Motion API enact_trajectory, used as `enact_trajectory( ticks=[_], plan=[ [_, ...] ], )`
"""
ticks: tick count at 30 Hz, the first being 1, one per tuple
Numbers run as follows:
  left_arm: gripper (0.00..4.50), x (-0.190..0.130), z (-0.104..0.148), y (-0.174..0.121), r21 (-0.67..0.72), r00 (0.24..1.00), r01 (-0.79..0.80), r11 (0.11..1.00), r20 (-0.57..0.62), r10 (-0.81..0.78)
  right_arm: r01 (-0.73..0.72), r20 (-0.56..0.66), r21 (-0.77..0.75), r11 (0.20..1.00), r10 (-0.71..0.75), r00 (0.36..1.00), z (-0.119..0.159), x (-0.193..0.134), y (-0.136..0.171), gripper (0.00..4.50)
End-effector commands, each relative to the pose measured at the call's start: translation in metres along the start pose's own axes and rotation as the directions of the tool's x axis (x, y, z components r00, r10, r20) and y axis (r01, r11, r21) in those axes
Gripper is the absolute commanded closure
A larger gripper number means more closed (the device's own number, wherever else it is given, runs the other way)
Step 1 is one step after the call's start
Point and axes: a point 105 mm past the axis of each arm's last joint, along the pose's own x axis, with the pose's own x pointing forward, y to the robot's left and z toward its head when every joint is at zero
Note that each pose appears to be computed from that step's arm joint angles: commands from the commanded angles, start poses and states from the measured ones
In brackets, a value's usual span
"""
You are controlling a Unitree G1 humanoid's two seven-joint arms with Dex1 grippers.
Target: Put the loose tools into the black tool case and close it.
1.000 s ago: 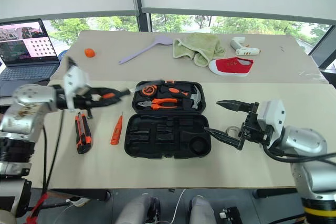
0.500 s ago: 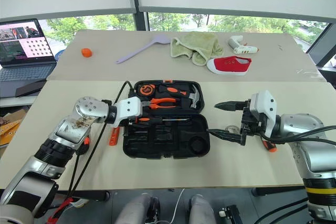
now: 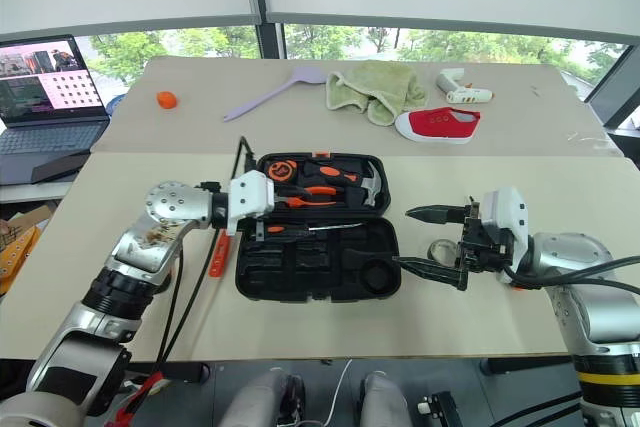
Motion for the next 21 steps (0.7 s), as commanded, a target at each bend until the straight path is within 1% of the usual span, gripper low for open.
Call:
enact_trajectory(
  ticks=[1,3,6,7,11,14,16,18,20,21],
  plan=[
    [2.45,0.001,-0.010,0.002,-0.056,0.999,-0.052,0.997,0.011,0.053,0.013,0.033,-0.034,0.999,-0.012,0.999,0.013,-0.003,-0.001,0.00],
    [3.19,0.005,-0.019,0.001,-0.074,0.997,-0.071,0.995,-0.015,0.070,0.027,0.043,-0.033,0.999,-0.025,0.999,0.014,-0.003,-0.002,0.00],
    [4.30,0.013,-0.028,-0.008,-0.082,0.998,-0.051,0.995,-0.039,0.048,0.039,0.049,-0.030,0.999,-0.038,0.998,0.014,-0.005,-0.004,0.00],
    [4.45,0.016,-0.030,-0.011,-0.087,0.998,-0.041,0.995,-0.043,0.038,0.042,0.049,-0.029,0.999,-0.040,0.998,0.013,-0.005,-0.004,0.00],
    [4.45,0.026,-0.040,-0.027,-0.109,0.996,0.022,0.994,-0.082,-0.031,0.059,0.054,-0.022,0.998,-0.058,0.997,0.012,-0.007,-0.005,0.00],
    [4.45,0.032,-0.050,-0.035,-0.138,0.992,0.033,0.990,-0.118,-0.050,0.087,0.056,-0.009,0.996,-0.086,0.995,0.009,-0.010,-0.005,0.00],
    [4.45,0.033,-0.057,-0.039,-0.130,0.986,0.048,0.990,-0.155,-0.068,0.105,0.048,0.001,0.994,-0.105,0.993,0.006,-0.012,-0.006,0.00],
    [4.45,0.032,-0.064,-0.044,-0.172,0.975,0.068,0.983,-0.198,-0.102,0.134,0.035,0.015,0.991,-0.135,0.990,0.001,-0.014,-0.009,0.00],
    [4.45,0.032,-0.064,-0.044,-0.163,0.976,0.069,0.984,-0.196,-0.100,0.155,0.026,0.020,0.988,-0.156,0.987,-0.003,-0.016,-0.010,0.00],
    [4.45,0.031,-0.059,-0.040,-0.170,0.984,0.038,0.985,-0.167,-0.067,0.176,0.020,0.021,0.984,-0.176,0.984,-0.005,-0.018,-0.012,0.00]
  ],
)
